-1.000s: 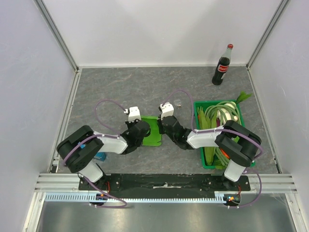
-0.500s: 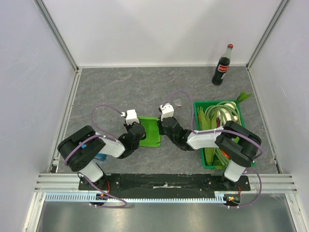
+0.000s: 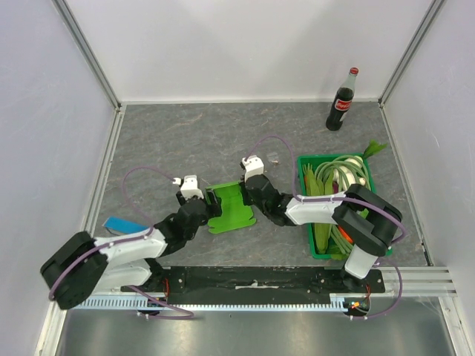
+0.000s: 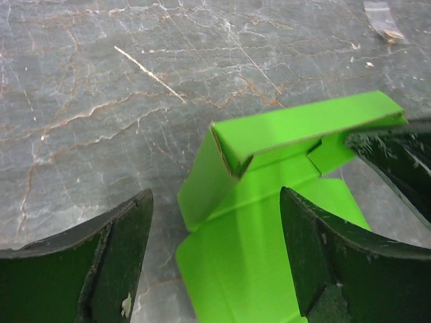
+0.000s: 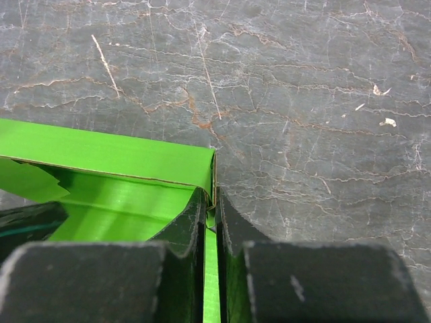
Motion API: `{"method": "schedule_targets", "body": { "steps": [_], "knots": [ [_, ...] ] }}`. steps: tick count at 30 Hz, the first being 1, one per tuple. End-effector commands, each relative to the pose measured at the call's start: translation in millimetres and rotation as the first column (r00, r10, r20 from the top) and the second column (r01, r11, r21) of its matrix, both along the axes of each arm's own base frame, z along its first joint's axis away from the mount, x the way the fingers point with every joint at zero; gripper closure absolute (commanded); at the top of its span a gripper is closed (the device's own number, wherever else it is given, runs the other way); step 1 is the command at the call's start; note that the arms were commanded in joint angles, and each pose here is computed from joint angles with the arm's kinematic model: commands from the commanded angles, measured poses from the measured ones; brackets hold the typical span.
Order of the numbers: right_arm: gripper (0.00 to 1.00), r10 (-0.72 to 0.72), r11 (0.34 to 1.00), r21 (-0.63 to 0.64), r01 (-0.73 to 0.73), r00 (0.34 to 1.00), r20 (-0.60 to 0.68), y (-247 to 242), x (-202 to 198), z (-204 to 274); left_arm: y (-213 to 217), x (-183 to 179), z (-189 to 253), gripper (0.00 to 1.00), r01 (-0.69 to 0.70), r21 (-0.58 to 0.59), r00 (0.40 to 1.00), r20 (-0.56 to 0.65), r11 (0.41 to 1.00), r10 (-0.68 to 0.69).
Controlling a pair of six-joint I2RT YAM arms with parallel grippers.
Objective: Fold the paper box
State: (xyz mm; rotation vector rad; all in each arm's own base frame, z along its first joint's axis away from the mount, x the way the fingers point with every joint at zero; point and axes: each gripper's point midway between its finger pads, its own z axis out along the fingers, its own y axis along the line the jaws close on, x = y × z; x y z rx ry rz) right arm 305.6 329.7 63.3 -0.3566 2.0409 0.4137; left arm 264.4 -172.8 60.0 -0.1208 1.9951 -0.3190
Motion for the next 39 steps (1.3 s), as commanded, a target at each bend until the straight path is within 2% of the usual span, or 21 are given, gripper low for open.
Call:
{"method": "schedule_targets", "body": {
  "steps": [1,4,6,7,8,13,18,23,24,28,29,31,32,33,34,35,37,38,39],
  "knots": [
    [1.0,0.018,1.0,-0.016,-0.018,1.0,-0.013,-0.1,9.5,5.3,1.2,-23.2,0.0,0.19,0.054,-0.069,0.997,-0.042,0.996,-0.057],
    [1.0,0.035,0.999,-0.017,-0.035,0.999,-0.034,-3.2,12.9,2.4,-3.0,-29.5,10.9,0.21,0.091,-0.119,0.995,-0.025,0.989,-0.094],
    [1.0,0.046,0.999,-0.016,-0.046,0.998,-0.045,-4.4,12.7,0.9,2.0,-30.7,11.4,0.27,0.073,-0.121,0.997,-0.024,0.99,-0.077],
    [1.0,0.052,0.998,-0.016,-0.052,0.998,-0.044,-4.3,12.5,1.8,5.2,-30.9,11.1,0.3,0.061,-0.116,0.998,-0.026,0.991,-0.065],
    [1.0,0.059,0.998,-0.018,-0.06,0.997,-0.048,-4.2,11.6,1.4,7.8,-29.6,11.4,0.37,0.044,-0.113,0.999,-0.025,0.993,-0.047],
    [1.0,0.077,0.997,-0.015,-0.078,0.996,-0.045,-2.2,9.7,4.2,8.8,-13.9,20.1,0.48,0.001,-0.039,1.0,-0.017,0.999,-0.002],
    [1.0,0.087,0.996,-0.022,-0.088,0.995,-0.046,-1.3,10.1,6.0,2.4,3.9,21.3,0.48,-0.011,0.048,1.0,-0.024,0.999,0.012],
    [1.0,0.09,0.995,-0.046,-0.092,0.995,-0.049,-3.5,9.5,5.4,1.0,15.6,17.6,0.52,-0.041,0.081,0.998,-0.036,0.996,0.044],
    [1.0,0.089,0.995,-0.049,-0.092,0.995,-0.053,-4.2,9.4,4.9,2.0,16.5,12.0,0.55,-0.047,0.098,0.997,-0.051,0.994,0.052],
    [1.0,0.098,0.993,-0.054,-0.102,0.992,-0.081,-4.6,4.8,4.7,10.4,20.7,3.1,0.79,-0.094,0.123,0.992,-0.077,0.988,0.104],
    [0.98,0.097,0.994,-0.046,-0.101,0.991,-0.088,-1.8,5.0,8.6,10.8,21.3,2.1,0.82,-0.103,0.116,0.99,-0.082,0.988,0.113],
    [0.91,0.084,0.993,-0.073,-0.096,0.986,-0.146,-7.6,-1.4,5.2,11.0,22.2,-1.4,0.91,-0.106,0.111,0.989,-0.095,0.988,0.116],
    [0.74,0.077,0.994,-0.067,-0.089,0.985,-0.154,-5.4,0.3,12.3,8.1,23.6,0.1,0.95,-0.108,0.099,0.988,-0.099,0.989,0.118],
    [0.66,0.055,0.991,-0.11,-0.081,0.974,-0.218,-15.4,-9.2,6.7,10.5,21.7,-2.7,0.98,-0.116,0.109,0.985,-0.118,0.987,0.129],
    [0.59,0.046,0.99,-0.119,-0.077,0.97,-0.239,-17.6,-12.6,10.1,10.1,21.7,-4.1,0.98,-0.124,0.104,0.982,-0.129,0.987,0.137],
    [0.46,0.039,0.99,-0.12,-0.071,0.967,-0.25,-18.8,-13.6,16.6,7.9,22.4,-2.6,0.98,-0.141,0.08,0.979,-0.139,0.987,0.151],
    [0.37,0.0,0.991,-0.127,-0.038,0.957,-0.289,-33.2,-25.9,24.6,10.3,17.9,-6.4,0.98,-0.168,0.069,0.969,-0.172,0.983,0.177],
    [0.27,-0.034,0.993,-0.119,0.001,0.961,-0.274,-44.1,-29.3,36.8,8.9,17.3,-4.7,0.98,-0.201,0.025,0.962,-0.184,0.979,0.202],
    [0.23,-0.059,0.991,-0.133,0.021,0.955,-0.29,-54.5,-36.2,37.3,7.8,16.5,-4.8,0.98,-0.218,0.001,0.957,-0.195,0.976,0.214]
  ]
}}
